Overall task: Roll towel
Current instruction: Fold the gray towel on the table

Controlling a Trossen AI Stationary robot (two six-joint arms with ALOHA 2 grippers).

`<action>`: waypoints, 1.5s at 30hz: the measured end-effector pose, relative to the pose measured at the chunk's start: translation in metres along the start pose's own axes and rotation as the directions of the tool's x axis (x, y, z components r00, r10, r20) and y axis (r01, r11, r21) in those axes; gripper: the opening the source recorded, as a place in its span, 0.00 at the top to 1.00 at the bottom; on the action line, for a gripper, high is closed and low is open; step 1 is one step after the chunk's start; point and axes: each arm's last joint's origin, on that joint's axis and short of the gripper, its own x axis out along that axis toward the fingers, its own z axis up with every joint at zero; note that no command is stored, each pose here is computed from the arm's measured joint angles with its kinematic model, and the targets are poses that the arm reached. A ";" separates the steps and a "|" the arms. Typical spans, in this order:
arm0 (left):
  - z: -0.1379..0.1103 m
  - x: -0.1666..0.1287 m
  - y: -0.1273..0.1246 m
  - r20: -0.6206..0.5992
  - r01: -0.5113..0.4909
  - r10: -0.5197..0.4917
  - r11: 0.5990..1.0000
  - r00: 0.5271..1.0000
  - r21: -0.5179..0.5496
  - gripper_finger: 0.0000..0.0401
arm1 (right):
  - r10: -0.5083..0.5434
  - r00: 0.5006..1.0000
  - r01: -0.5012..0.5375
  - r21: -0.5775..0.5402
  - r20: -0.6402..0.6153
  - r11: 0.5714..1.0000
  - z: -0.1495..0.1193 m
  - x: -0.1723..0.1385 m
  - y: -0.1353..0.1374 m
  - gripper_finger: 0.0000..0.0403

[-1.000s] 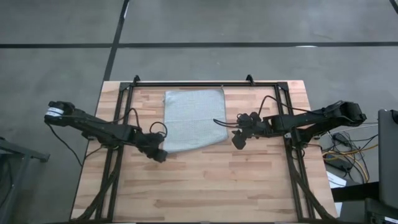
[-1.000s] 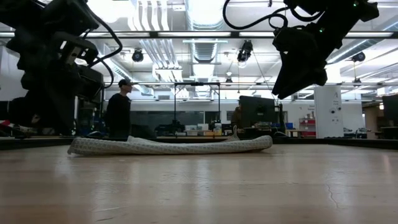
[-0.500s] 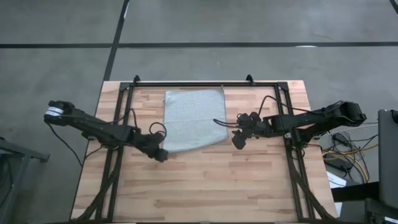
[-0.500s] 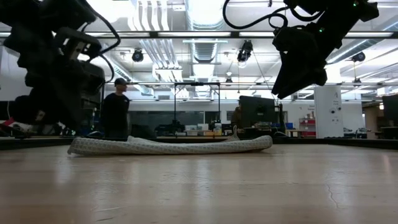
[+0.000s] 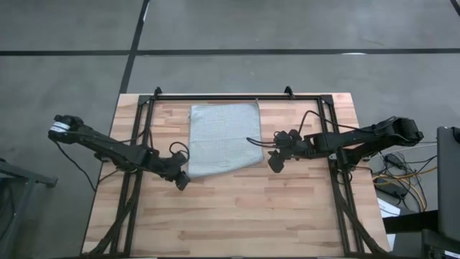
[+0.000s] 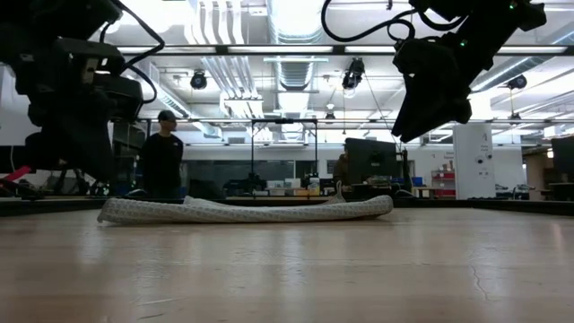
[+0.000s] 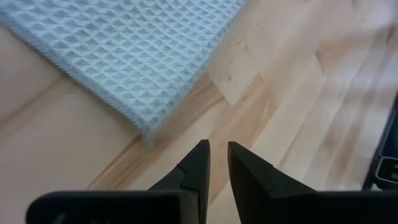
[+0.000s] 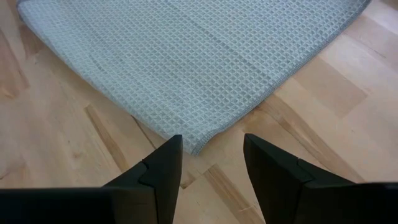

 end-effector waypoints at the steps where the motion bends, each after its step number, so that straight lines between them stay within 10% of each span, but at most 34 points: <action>1: 0.000 0.000 0.001 -0.002 -0.007 0.007 1.000 1.000 -0.002 0.85 | 0.000 1.000 0.000 0.000 0.000 1.000 0.000 0.000 0.000 0.59; 33: -0.003 0.000 0.009 0.017 -0.039 0.041 0.994 0.999 -0.099 0.84 | 0.002 1.000 -0.002 0.001 0.003 1.000 0.000 0.000 0.000 0.60; 45: -0.010 0.000 0.026 0.070 0.088 -0.077 0.982 0.995 -0.168 0.57 | 0.003 1.000 -0.003 0.002 0.004 1.000 0.001 0.000 0.000 0.59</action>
